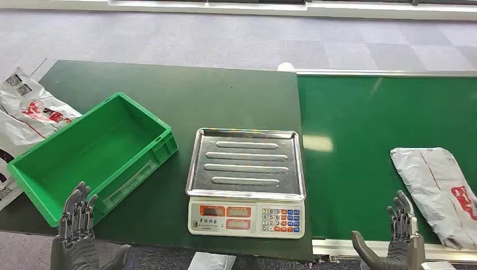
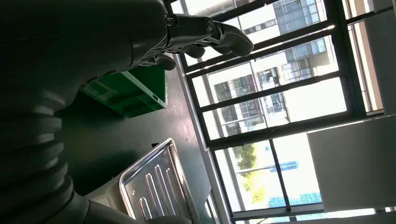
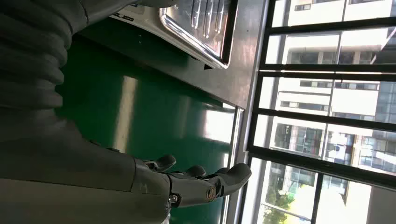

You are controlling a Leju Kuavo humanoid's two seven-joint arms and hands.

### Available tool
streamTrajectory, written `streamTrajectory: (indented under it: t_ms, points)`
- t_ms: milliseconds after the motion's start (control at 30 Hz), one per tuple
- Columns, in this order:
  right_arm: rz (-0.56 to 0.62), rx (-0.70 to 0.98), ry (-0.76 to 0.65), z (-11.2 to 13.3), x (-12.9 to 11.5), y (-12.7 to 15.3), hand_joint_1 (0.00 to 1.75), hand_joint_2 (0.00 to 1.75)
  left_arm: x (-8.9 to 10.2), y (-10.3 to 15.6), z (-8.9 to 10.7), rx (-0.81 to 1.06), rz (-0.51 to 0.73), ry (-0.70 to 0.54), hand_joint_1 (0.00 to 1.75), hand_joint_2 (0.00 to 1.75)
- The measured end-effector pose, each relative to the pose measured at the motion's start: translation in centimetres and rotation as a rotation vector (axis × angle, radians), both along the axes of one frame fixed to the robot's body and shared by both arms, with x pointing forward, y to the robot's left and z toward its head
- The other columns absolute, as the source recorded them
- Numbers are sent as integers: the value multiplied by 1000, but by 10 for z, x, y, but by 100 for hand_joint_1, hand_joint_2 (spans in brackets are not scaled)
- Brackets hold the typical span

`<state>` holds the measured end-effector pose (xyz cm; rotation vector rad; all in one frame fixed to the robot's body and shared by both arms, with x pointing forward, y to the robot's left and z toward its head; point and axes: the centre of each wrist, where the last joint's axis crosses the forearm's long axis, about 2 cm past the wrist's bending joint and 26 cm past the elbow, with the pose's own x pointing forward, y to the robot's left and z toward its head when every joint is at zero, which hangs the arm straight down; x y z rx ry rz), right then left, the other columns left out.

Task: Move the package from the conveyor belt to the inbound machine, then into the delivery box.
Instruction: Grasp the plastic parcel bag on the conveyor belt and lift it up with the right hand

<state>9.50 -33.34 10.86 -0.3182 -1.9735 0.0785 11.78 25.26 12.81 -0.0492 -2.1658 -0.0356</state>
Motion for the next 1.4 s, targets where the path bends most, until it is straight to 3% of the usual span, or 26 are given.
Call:
streamTrajectory:
  t_ms: [800, 900, 1000, 1167, 1400]
  points:
    - [-30, -25, 4, 0, -2, -4, 0, 175, 2, -2, 1, 11, -38, 0, 0, 175]
    - [-64, -71, -1, -1, -3, -6, 0, 175, 3, -4, 0, 19, -47, -5, 0, 175]
    - [-152, -253, -8, 1, 1, -13, 0, 175, 6, -6, 0, 20, -68, -10, 0, 175]
    - [-361, -787, 53, 3, 31, -64, 0, 175, 12, -12, -3, 12, -98, -8, 0, 175]
    - [-657, -993, 345, 9, 108, -162, 0, 175, 16, -13, -8, -19, -97, 16, 0, 175]
